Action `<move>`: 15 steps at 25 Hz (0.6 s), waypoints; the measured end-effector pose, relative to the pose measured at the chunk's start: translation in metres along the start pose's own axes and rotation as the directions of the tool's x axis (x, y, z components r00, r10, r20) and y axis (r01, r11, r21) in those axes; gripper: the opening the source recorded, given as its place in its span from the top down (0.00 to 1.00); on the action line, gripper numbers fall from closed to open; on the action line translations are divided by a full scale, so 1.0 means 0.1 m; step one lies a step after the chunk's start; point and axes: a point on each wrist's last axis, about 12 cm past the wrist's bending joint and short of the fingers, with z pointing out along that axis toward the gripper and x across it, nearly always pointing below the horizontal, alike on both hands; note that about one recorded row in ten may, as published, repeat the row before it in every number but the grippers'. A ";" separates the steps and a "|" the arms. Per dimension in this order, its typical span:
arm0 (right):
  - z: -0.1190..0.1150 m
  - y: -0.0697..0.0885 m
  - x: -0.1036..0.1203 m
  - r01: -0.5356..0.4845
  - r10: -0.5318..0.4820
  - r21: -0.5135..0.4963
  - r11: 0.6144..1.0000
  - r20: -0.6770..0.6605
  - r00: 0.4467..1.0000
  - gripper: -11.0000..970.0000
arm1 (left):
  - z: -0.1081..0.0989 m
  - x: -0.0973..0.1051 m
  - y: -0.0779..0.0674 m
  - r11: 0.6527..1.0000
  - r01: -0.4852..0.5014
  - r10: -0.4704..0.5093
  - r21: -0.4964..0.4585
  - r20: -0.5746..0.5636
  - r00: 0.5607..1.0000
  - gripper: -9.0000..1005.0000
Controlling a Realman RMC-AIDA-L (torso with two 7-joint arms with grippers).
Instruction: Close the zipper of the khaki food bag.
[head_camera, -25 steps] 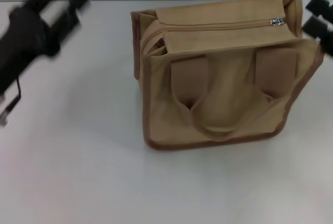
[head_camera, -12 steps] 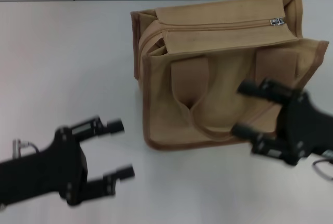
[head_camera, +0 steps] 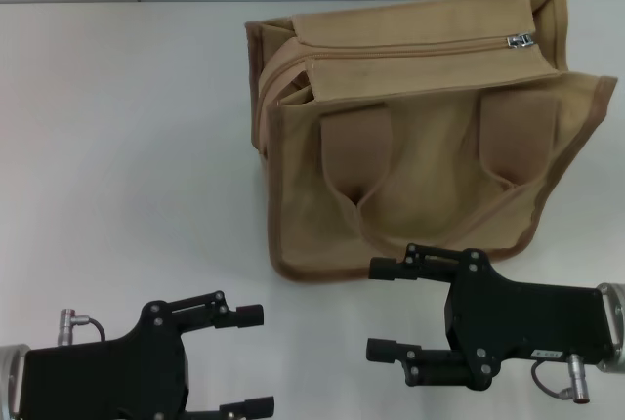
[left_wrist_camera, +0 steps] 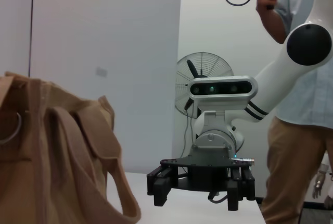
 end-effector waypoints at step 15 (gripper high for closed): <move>0.02 -0.01 0.02 -0.002 0.002 0.003 1.000 -0.013 1.000 0.25 | 0.02 0.04 -0.01 0.999 0.031 -0.031 -0.013 -0.007 1.000 0.24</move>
